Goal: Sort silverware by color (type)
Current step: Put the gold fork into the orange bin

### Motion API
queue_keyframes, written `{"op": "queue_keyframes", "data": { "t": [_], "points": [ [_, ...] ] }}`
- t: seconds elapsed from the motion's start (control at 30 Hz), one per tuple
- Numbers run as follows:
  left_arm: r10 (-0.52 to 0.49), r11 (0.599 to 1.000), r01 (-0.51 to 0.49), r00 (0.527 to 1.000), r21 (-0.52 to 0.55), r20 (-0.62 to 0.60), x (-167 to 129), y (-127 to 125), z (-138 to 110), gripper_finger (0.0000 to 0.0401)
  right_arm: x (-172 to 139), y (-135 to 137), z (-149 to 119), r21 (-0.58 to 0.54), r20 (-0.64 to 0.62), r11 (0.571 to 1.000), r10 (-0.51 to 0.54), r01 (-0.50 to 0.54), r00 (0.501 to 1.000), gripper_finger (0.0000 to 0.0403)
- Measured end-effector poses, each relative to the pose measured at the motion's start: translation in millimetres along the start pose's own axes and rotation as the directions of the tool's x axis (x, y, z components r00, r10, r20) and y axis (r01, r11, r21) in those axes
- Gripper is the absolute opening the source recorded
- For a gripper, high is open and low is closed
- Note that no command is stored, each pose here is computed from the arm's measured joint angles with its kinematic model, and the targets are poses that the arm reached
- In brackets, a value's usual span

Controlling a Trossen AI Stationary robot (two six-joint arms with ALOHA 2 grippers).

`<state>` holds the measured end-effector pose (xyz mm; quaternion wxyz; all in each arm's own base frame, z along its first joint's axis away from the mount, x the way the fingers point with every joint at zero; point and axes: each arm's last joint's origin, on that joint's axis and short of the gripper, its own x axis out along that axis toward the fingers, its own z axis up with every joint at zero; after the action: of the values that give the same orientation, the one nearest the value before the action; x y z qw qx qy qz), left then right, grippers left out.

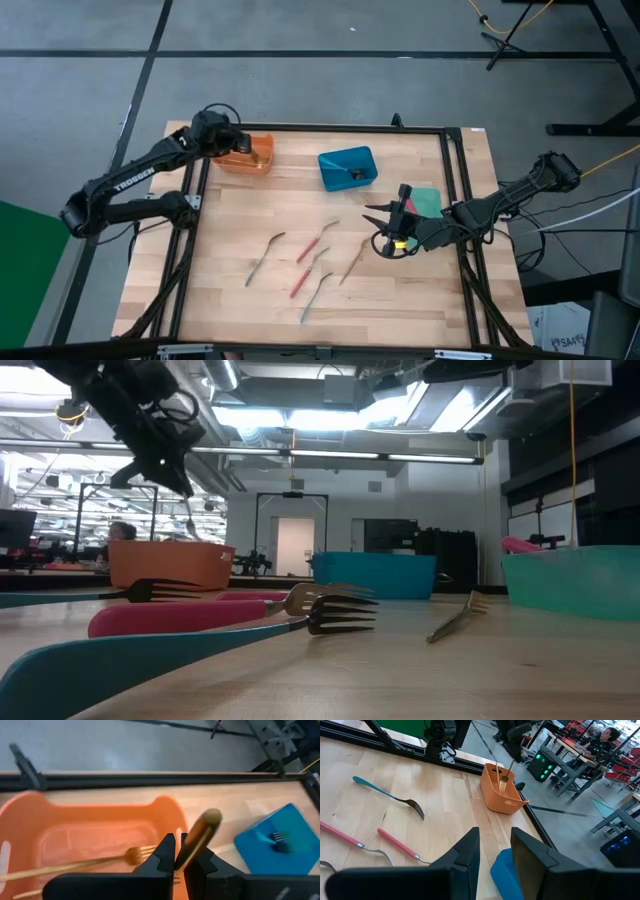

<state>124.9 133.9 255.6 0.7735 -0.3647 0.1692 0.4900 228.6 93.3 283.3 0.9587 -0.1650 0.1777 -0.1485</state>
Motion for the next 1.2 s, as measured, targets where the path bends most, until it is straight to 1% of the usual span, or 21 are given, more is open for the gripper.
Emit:
{"op": "queue_keyframes", "data": {
  "t": [0.13,0.27,0.47,0.67,0.9,1.2],
  "points": [
    [0.028,1.000,-0.028,0.999,-0.004,-0.020,6.0,7.1,-7.8,0.0010,0.0,0.0,0.0,0.000,0.000,1.000,0.000,0.000,1.000,0.0101],
    [0.030,0.999,-0.030,0.999,-0.017,-0.012,13.4,12.8,-15.4,0.0010,0.0,0.0,0.0,0.000,0.000,1.000,0.000,0.000,1.000,0.0101],
    [0.035,0.995,-0.030,0.998,-0.097,0.053,24.2,19.9,-25.4,0.0010,0.0,0.0,0.0,0.000,0.000,1.000,0.000,0.000,1.000,0.0101],
    [0.105,0.981,-0.094,0.993,-0.169,0.058,31.5,30.6,-39.0,0.0011,0.1,-0.1,0.0,0.000,0.000,1.000,0.000,0.000,1.000,0.0101],
    [0.134,0.977,-0.126,0.990,-0.172,0.037,35.2,37.1,-48.3,0.0037,0.0,0.0,0.0,0.000,0.000,1.000,0.000,0.000,1.000,0.0101],
    [0.171,0.972,-0.162,0.984,-0.168,0.041,35.1,39.0,-49.5,0.0058,0.0,0.0,0.0,0.000,0.000,1.000,0.000,0.000,1.000,0.0101]
  ]
}}
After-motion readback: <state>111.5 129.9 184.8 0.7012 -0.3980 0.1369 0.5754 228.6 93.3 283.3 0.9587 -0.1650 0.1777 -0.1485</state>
